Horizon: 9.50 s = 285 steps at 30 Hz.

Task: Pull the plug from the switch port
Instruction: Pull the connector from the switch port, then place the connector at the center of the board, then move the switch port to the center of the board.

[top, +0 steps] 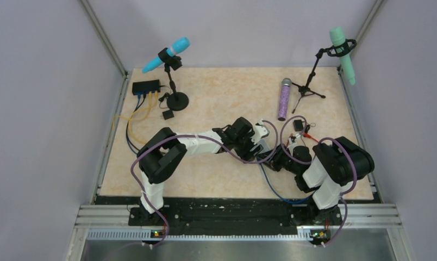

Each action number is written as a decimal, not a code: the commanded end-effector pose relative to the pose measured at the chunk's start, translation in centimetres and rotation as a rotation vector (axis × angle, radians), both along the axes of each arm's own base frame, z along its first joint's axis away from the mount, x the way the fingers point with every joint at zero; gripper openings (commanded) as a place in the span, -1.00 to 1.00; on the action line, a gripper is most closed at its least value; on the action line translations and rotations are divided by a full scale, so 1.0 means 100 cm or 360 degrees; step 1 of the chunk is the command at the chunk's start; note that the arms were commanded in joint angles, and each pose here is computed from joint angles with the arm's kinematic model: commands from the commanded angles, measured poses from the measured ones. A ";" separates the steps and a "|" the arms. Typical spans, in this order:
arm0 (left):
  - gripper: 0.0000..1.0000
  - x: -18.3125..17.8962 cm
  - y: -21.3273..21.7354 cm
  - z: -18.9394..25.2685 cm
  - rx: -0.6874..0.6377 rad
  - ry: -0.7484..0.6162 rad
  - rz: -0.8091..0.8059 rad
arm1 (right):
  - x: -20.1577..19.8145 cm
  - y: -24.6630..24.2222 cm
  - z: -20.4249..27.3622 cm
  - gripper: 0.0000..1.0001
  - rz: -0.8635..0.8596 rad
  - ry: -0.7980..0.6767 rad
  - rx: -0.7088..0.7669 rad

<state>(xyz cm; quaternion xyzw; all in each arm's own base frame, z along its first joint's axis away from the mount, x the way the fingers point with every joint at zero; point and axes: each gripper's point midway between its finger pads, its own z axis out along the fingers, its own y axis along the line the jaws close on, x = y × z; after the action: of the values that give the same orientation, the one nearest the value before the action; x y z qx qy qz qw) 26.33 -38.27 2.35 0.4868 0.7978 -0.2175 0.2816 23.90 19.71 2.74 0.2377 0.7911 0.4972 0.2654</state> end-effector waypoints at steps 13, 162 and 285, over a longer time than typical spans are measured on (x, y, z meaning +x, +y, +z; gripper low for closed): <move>-0.06 -0.046 0.023 -0.052 0.0140 0.0363 -0.0033 | -0.003 0.006 0.019 -0.53 0.0052 -0.0151 0.0036; 0.98 -0.007 0.109 0.115 -0.0493 -0.0320 0.0840 | 0.111 -0.156 0.219 -1.00 -0.0458 -0.0471 -0.1551; 0.88 0.026 0.056 0.065 -0.0855 0.0300 0.1328 | 0.076 -0.080 0.088 0.55 0.0209 -0.0613 -0.1073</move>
<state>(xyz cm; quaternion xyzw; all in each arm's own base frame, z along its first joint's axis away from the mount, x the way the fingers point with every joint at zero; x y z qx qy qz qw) 30.14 -31.91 11.01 0.0422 0.8623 -0.2897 0.4131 31.87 7.83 11.58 0.0408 0.8515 0.2000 0.4829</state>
